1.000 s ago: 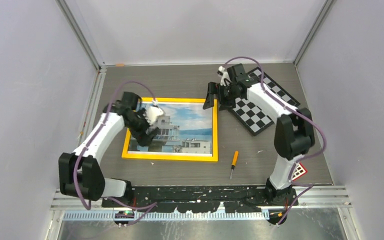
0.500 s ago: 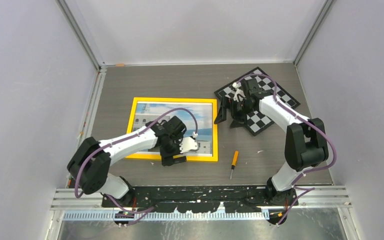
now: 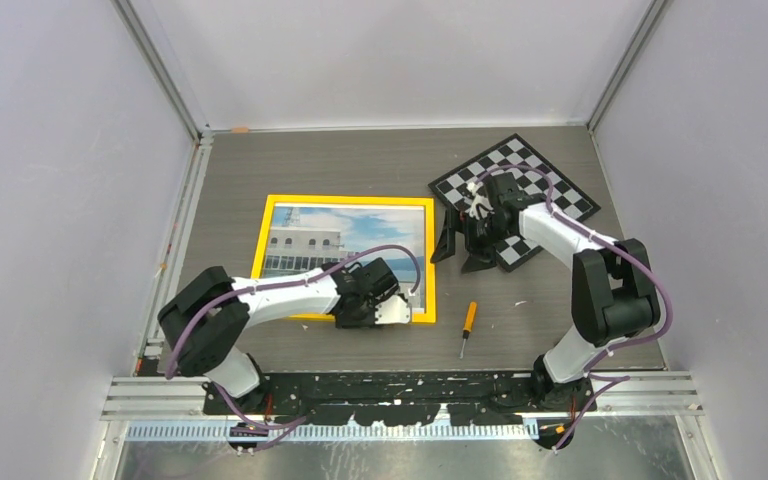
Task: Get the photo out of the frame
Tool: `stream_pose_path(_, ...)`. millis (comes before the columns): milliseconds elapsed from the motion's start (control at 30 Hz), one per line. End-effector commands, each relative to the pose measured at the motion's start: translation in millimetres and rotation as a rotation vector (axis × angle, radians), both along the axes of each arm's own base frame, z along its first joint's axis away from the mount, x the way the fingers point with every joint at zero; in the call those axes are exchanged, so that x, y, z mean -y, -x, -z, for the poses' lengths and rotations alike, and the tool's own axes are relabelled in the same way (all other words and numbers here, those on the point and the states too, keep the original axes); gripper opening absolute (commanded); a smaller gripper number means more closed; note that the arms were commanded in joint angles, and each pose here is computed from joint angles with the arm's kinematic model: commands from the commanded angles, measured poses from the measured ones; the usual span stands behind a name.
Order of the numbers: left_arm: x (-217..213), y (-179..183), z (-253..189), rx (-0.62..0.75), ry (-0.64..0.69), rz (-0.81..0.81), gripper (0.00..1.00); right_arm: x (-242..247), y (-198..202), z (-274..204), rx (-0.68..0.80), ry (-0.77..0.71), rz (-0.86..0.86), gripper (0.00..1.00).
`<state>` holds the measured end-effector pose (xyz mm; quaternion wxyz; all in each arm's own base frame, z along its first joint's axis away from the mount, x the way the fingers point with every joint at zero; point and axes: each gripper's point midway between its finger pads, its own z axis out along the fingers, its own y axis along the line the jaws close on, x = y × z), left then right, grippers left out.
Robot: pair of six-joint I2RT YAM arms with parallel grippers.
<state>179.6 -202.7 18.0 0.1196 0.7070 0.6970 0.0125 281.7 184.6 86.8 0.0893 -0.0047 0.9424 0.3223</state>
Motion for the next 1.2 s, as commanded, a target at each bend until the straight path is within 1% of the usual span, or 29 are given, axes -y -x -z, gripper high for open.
stream_pose_path(0, 0, 7, 8, -0.026, -0.023, 0.008, 0.34, -2, 1, -6, 0.027, -0.035, 0.02, 1.0)
stream_pose_path(133, 13, 9, -20, -0.041, 0.058, -0.024, 0.03, -3, 2, -2, 0.009, -0.047, 0.026, 1.0)
stream_pose_path(167, 16, 8, -27, -0.031, 0.085, -0.035, 0.0, -4, 2, -2, -0.001, -0.06, 0.025, 1.0)
stream_pose_path(267, 26, 6, -49, -0.025, 0.176, -0.047, 0.0, -10, 6, -3, -0.041, -0.116, 0.018, 1.0)
stream_pose_path(400, 32, -1, -72, 0.004, 0.265, -0.053, 0.0, -22, 14, -6, -0.084, -0.216, -0.015, 1.0)
stream_pose_path(500, 35, -4, -85, 0.029, 0.327, -0.048, 0.0, -27, 15, 0, -0.114, -0.254, 0.0, 1.0)
stream_pose_path(633, 36, -5, -93, 0.052, 0.368, -0.027, 0.0, -38, 13, -1, -0.179, -0.346, 0.02, 0.99)
stream_pose_path(767, 38, -8, -99, 0.072, 0.401, -0.033, 0.0, -52, 9, -6, -0.247, -0.444, 0.055, 0.97)
stream_pose_path(867, 43, -12, -106, 0.096, 0.44, -0.043, 0.0, -60, 10, -5, -0.313, -0.496, 0.086, 0.93)
stream_pose_path(1000, 48, -16, -114, 0.12, 0.49, -0.059, 0.0, -66, 13, -3, -0.341, -0.536, 0.091, 0.87)
stream_pose_path(1067, 50, -17, -118, 0.124, 0.511, -0.066, 0.0, -69, 13, -5, -0.34, -0.567, 0.1, 0.83)
stream_pose_path(1100, 51, -16, -119, 0.119, 0.519, -0.065, 0.0, -70, 12, -6, -0.341, -0.585, 0.112, 0.79)
stream_pose_path(1167, 51, -16, -119, 0.117, 0.526, -0.068, 0.0, -72, 11, -10, -0.344, -0.608, 0.12, 0.67)
